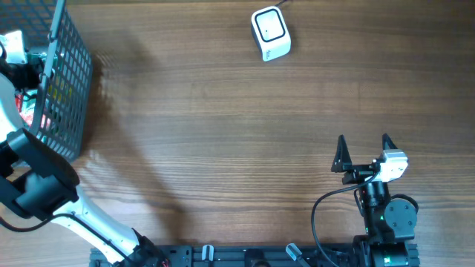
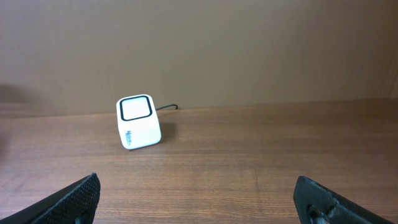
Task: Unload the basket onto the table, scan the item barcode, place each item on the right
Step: 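Move the left gripper into the basket and grasp the yellow oil bottle, then carry the oil bottle with the left gripper and set it near the scanner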
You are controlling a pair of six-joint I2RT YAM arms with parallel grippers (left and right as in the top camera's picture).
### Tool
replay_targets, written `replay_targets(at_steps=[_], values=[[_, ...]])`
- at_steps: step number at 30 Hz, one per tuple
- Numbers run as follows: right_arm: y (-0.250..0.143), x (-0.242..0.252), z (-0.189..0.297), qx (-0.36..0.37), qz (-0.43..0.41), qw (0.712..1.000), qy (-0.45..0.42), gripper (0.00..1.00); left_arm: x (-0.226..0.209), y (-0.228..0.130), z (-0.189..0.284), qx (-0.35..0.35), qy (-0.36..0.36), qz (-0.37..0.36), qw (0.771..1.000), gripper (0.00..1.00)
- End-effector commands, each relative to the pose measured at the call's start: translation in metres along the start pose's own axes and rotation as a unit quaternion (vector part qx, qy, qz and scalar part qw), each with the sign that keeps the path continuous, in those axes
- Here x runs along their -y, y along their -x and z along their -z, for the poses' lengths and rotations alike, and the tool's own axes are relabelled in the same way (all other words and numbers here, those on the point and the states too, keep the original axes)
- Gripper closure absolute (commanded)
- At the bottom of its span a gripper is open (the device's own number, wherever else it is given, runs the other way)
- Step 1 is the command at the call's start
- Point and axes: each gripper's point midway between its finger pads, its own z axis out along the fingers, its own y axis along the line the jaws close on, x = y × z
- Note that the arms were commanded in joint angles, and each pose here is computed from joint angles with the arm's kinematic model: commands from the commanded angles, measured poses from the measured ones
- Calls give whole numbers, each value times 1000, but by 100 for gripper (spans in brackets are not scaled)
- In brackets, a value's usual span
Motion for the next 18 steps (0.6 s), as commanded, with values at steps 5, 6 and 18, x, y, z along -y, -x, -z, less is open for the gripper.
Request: replay_targets(at_steps=[5, 6, 18], values=[[0, 4, 0, 2, -3, 1000, -9, 0, 9, 55, 104, 124, 28, -4, 992, 73], [0, 4, 0, 2, -3, 1000, -9, 0, 11, 60, 119, 139, 32, -7, 990, 73], [0, 4, 0, 2, -3, 1000, -9, 0, 60, 101, 353, 399, 56, 26, 915, 69]])
